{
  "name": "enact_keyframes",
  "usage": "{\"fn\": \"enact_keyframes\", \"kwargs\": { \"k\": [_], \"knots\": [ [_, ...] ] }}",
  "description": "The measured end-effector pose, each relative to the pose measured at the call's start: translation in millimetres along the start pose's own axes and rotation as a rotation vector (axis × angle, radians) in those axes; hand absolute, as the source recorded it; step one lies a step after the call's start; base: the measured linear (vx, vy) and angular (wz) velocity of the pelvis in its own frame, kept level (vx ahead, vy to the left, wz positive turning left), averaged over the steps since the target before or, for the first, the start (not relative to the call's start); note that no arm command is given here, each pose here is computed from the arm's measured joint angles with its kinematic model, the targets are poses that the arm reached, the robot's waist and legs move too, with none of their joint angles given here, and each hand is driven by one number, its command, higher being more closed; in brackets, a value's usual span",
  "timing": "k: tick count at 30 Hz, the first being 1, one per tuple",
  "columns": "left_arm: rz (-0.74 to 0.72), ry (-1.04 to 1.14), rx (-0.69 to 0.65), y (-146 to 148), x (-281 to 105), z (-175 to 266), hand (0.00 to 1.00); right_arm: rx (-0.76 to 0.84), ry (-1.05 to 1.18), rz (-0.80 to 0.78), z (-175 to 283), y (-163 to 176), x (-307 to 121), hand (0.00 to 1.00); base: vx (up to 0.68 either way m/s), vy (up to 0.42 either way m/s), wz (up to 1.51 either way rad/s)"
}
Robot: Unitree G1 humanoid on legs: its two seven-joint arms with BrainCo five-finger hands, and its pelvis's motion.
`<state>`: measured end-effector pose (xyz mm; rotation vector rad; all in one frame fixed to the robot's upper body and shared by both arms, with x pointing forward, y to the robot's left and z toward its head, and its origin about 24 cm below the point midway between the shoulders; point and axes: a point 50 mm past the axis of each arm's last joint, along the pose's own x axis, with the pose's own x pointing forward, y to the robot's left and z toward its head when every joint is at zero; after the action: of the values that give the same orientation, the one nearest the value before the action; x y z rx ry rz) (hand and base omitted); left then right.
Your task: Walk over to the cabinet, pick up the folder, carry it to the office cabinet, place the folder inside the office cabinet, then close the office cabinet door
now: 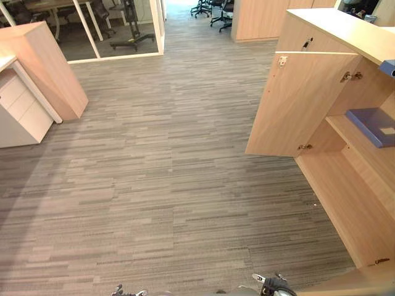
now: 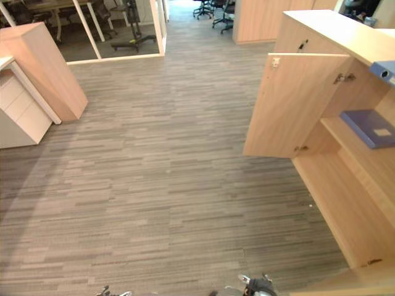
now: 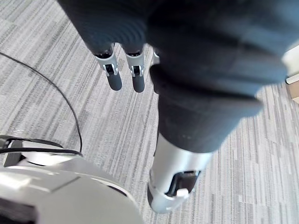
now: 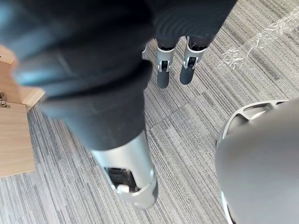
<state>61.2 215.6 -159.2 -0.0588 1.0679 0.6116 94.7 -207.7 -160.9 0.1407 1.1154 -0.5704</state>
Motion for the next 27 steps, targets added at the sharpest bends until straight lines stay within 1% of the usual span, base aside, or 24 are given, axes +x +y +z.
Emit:
{"fn": "enact_keyframes", "kwargs": {
  "k": [5, 8, 11, 13, 15, 19, 21, 25, 27],
  "knots": [
    [0.001, -0.006, -0.028, -1.2, 0.0, 2.0, 0.0, 0.01, 0.053, -0.015, -6.6, -3.0, 1.7, 0.0, 0.27, 0.123, -0.86],
    [0.005, -0.009, -0.038, -0.1, 0.6, 3.5, 0.0, 0.008, 0.05, -0.013, -6.1, -2.1, 1.5, 0.0, 0.25, 0.247, -0.83],
    [0.02, -0.003, -0.081, -0.6, 0.5, 3.7, 0.0, 0.002, 0.041, -0.023, -7.5, -4.5, 0.5, 0.0, 0.28, 0.447, -0.43],
    [0.063, 0.004, -0.125, 4.9, 0.5, 2.7, 0.0, -0.048, 0.037, 0.006, -11.3, 2.6, -1.9, 0.0, 0.34, 0.507, -0.5],
    [0.086, -0.02, -0.124, 12.3, 2.8, 9.1, 0.0, -0.071, 0.027, 0.057, -11.5, 21.4, -5.7, 0.0, 0.31, 0.346, -0.38],
    [0.115, 0.007, -0.175, 15.5, 2.0, 3.7, 0.0, -0.07, 0.043, 0.066, -15.2, 25.3, -7.1, 0.0, 0.32, 0.281, -0.37],
    [0.122, 0.029, -0.174, 17.5, 2.0, -0.8, 0.0, -0.062, 0.05, 0.069, -16.6, 26.8, -7.6, 0.0, 0.19, 0.134, -0.66],
    [0.11, 0.057, -0.134, 17.2, 1.6, -6.8, 0.0, -0.018, 0.082, 0.046, -20.7, 18.2, -6.0, 0.0, 0.17, 0.09, -0.79],
    [0.109, 0.065, -0.134, 16.6, -0.2, -11.1, 0.0, -0.011, 0.066, 0.033, -15.9, 13.6, -4.4, 0.0, 0.1, 0.061, -1.06]
  ]
}}
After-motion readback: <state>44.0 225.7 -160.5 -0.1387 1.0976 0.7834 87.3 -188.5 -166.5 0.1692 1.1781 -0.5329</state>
